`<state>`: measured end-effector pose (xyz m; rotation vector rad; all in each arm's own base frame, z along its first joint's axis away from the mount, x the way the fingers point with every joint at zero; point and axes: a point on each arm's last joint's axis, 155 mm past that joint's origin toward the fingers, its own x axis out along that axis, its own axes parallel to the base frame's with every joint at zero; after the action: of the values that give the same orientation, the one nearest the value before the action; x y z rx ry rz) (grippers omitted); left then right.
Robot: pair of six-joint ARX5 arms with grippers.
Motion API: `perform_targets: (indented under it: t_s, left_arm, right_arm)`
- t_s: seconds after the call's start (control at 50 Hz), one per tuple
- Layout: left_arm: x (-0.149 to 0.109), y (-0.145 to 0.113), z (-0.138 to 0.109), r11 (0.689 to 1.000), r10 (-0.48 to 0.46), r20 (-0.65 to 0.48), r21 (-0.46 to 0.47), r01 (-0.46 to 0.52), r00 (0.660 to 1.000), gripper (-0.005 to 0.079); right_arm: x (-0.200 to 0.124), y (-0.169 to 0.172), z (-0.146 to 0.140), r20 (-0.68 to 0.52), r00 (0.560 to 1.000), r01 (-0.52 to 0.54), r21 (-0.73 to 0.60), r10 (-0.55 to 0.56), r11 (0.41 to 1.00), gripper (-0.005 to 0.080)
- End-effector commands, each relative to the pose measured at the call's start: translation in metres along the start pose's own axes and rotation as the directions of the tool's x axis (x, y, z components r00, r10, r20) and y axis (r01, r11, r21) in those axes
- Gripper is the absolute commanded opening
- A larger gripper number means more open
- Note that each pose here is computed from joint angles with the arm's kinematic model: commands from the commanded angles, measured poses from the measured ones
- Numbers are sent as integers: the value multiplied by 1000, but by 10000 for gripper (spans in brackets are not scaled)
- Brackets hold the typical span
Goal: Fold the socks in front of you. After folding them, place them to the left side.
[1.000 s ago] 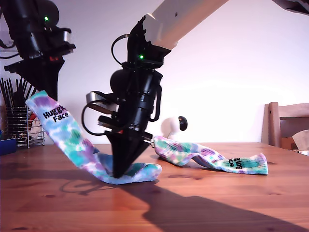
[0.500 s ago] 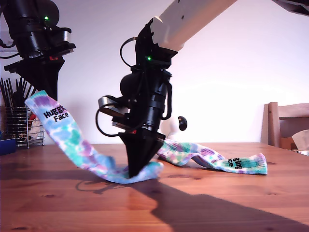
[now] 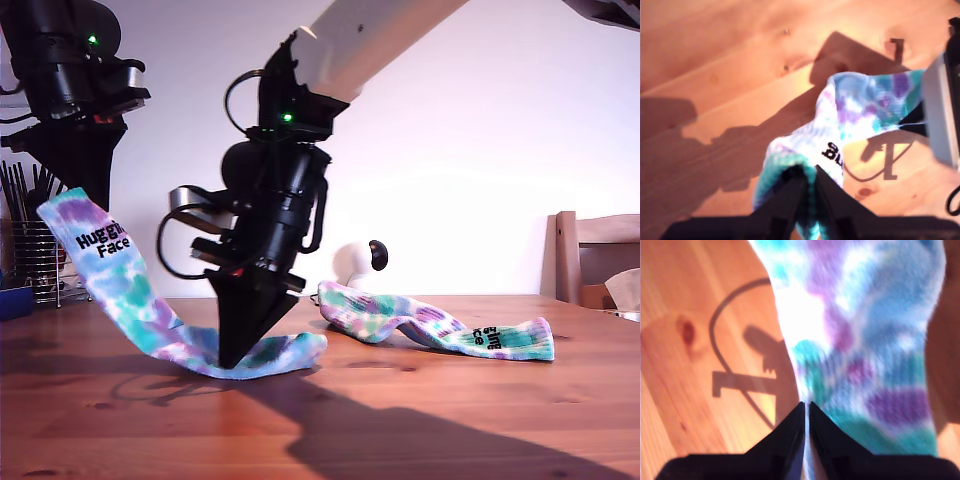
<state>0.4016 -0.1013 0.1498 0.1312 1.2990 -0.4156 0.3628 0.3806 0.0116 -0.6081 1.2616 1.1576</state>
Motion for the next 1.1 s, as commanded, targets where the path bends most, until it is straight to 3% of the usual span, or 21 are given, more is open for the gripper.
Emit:
perform_targets:
  t_s: [0.0, 0.44, 0.52, 0.84, 1.08]
  left_arm:
    - [-7, 4, 7, 1000, 6, 28, 3, -6, 1000, -19]
    - [-8, 10, 6, 1000, 9, 27, -11, -9, 1000, -19]
    - [-8, 10, 6, 1000, 10, 28, -11, -9, 1000, -19]
    - [-8, 9, 7, 1000, 7, 33, -9, -7, 999, -19]
    - [-9, 11, 5, 1000, 7, 25, -15, -6, 1000, -19]
  right_arm:
    - [25, 3, -8, -43, 999, -20, 0, 20, 1000, -11]
    - [-33, -17, 1, 40, 998, 51, 22, -52, 998, -11]
    - [-38, -26, -1, 26, 994, 109, 0, -109, 994, -11]
    - [-38, -38, -2, 1, 981, 196, -49, -196, 979, -12]
    - [-12, -42, -16, -46, 981, 188, -56, -190, 981, -12]
